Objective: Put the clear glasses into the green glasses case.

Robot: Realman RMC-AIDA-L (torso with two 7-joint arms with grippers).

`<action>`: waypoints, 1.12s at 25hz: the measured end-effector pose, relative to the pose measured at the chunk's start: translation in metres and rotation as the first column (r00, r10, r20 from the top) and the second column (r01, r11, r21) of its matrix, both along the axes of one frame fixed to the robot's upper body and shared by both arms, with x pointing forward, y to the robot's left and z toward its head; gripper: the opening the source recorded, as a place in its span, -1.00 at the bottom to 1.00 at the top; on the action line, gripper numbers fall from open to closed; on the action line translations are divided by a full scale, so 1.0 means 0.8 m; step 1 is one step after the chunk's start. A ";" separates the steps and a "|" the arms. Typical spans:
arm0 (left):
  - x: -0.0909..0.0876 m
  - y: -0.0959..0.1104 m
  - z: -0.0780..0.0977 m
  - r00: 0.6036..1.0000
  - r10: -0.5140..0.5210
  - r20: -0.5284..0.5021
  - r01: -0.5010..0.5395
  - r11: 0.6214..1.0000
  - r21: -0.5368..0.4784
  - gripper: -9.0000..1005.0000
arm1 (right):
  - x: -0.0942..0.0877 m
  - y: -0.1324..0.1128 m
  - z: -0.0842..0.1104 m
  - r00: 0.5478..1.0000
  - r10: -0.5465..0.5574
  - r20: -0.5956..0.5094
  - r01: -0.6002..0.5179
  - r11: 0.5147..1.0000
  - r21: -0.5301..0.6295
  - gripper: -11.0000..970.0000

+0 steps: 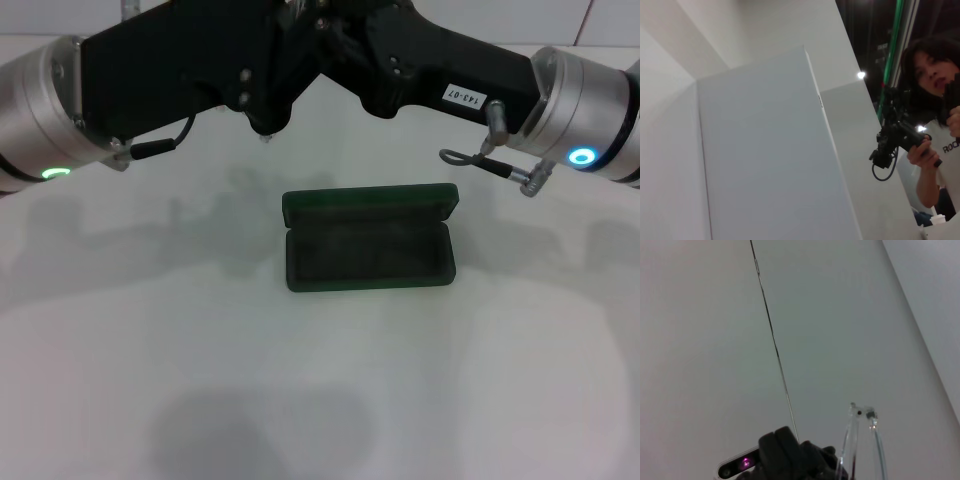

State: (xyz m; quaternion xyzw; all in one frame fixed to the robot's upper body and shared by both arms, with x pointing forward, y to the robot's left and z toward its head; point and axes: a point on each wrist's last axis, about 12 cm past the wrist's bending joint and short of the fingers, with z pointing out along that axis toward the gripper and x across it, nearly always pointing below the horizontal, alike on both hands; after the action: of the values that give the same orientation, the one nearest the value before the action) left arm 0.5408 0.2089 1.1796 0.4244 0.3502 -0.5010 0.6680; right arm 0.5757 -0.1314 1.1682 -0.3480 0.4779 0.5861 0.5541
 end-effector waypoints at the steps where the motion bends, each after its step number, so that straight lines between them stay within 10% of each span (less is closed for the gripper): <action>1: 0.000 0.000 0.000 1.000 0.002 -0.001 -0.002 1.000 0.001 -0.94 | 0.000 0.001 0.000 1.000 0.002 -0.001 -0.002 1.000 -0.001 -0.79; 28: 0.002 0.002 0.000 1.000 0.015 -0.003 -0.015 1.000 0.007 -0.94 | 0.002 -0.006 -0.002 1.000 -0.027 0.005 0.027 1.000 0.004 -0.79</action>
State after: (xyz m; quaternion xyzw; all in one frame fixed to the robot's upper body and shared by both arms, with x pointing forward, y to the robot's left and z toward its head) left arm 0.5425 0.2109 1.1794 0.4232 0.3561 -0.4956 0.6697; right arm 0.5769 -0.1363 1.1670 -0.3418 0.4800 0.5786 0.5639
